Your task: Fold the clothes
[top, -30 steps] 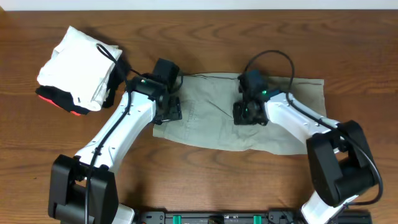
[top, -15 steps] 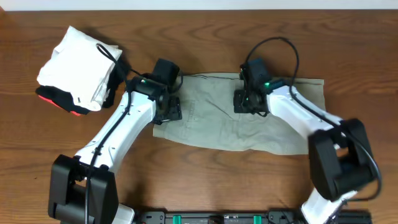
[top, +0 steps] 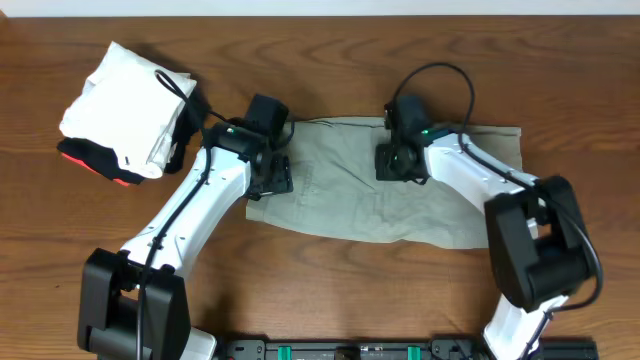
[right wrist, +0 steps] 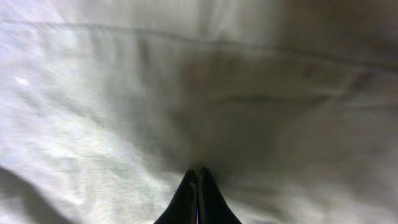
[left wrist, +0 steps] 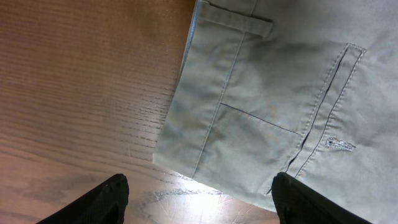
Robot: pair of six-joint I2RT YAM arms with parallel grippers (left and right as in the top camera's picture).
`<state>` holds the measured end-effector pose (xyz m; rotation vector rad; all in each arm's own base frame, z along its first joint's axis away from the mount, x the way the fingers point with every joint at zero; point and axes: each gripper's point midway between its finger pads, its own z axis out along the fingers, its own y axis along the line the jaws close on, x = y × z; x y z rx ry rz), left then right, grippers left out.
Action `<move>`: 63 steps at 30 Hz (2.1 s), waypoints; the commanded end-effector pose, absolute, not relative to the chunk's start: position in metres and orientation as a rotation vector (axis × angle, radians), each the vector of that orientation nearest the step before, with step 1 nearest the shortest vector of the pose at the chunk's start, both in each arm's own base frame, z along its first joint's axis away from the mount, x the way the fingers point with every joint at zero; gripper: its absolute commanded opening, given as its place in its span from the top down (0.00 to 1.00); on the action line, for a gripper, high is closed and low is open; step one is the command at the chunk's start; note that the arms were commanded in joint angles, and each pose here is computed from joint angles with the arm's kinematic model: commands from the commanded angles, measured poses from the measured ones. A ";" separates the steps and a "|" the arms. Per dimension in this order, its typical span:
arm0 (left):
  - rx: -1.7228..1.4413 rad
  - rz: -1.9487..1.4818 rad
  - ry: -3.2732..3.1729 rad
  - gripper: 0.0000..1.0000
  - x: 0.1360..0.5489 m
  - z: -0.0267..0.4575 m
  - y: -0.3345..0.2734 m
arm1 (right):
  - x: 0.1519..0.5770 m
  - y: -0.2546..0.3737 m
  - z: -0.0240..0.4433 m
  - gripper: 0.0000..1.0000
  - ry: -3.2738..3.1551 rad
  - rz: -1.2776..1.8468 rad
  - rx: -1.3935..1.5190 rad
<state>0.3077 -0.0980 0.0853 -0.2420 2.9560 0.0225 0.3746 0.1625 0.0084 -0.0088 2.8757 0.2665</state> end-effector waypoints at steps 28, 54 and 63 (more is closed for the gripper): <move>-0.241 0.041 2.967 0.25 0.307 0.081 -0.095 | 0.408 0.164 0.018 0.99 2.780 0.271 -0.004; -0.242 0.029 2.949 0.24 0.311 0.082 -0.096 | 0.444 0.157 0.014 0.99 2.639 0.168 0.032; -0.242 0.010 2.923 0.25 0.318 0.083 -0.099 | 0.440 0.155 -0.021 0.99 2.696 0.147 0.054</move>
